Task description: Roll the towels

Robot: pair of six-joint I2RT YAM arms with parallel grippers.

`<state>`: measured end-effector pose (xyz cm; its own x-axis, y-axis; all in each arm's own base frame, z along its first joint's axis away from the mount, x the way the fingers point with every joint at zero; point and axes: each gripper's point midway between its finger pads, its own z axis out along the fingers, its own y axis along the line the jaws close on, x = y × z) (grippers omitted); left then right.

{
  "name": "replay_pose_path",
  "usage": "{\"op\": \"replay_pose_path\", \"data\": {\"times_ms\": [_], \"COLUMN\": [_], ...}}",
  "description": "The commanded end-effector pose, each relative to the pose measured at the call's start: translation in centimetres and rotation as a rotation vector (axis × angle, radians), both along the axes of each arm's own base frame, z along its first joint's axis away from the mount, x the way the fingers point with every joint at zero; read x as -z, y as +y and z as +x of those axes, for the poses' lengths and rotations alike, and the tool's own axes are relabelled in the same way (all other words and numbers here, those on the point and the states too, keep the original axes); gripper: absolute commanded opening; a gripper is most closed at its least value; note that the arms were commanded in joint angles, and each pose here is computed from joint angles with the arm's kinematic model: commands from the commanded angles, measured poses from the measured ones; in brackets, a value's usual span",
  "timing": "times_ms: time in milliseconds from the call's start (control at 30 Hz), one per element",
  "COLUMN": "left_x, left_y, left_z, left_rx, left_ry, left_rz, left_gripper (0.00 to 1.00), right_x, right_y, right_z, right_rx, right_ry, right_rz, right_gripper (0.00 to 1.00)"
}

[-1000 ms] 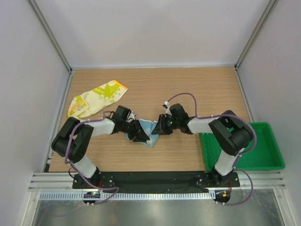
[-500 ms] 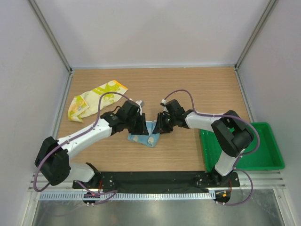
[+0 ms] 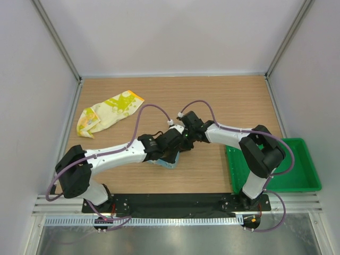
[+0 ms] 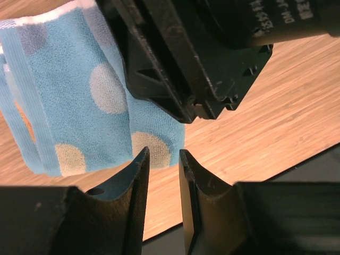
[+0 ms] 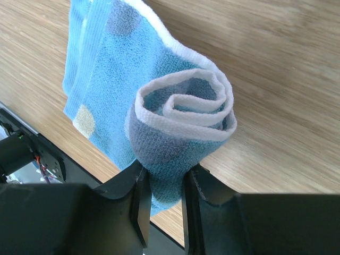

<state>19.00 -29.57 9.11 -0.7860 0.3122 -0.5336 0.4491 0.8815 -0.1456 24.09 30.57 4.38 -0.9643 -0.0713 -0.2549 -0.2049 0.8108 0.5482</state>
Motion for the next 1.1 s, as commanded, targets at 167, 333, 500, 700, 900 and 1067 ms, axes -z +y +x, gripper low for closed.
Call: {"op": "replay_pose_path", "data": {"times_ms": [167,333,500,700,900,1067], "left_x": [1.8,4.1,5.2,6.5,7.8,8.7], "left_y": [-0.6,-0.3,-0.8,-1.1,-0.8,-0.6], "left_z": [0.5,-0.8,-1.7,-3.0,-4.0,-4.4], "left_rx": [0.018,0.048,0.078,0.106,0.102,0.105], "left_ry": [-0.047,-0.008,0.020,0.053,0.082,0.092], "left_rz": [0.067,0.067,0.052,0.060,0.080,0.108], "left_gripper": [0.29,0.29,0.28,0.32,0.40,0.40], "right_x": [-0.9,-0.9,-0.6,0.1,0.7,0.8], "right_y": [0.2,0.5,0.5,0.5,0.4,0.4], "right_z": [0.4,0.4,0.5,0.4,0.2,0.3], "right_rx": [-0.006,-0.009,-0.004,0.013,0.024,0.029], "right_ry": [-0.019,-0.010,-0.002,0.029,0.050,0.056], "right_rz": [-0.011,-0.009,-0.022,-0.037,-0.051,-0.060], "right_gripper": [0.20,0.20,0.21,0.21,0.21,0.21]}}
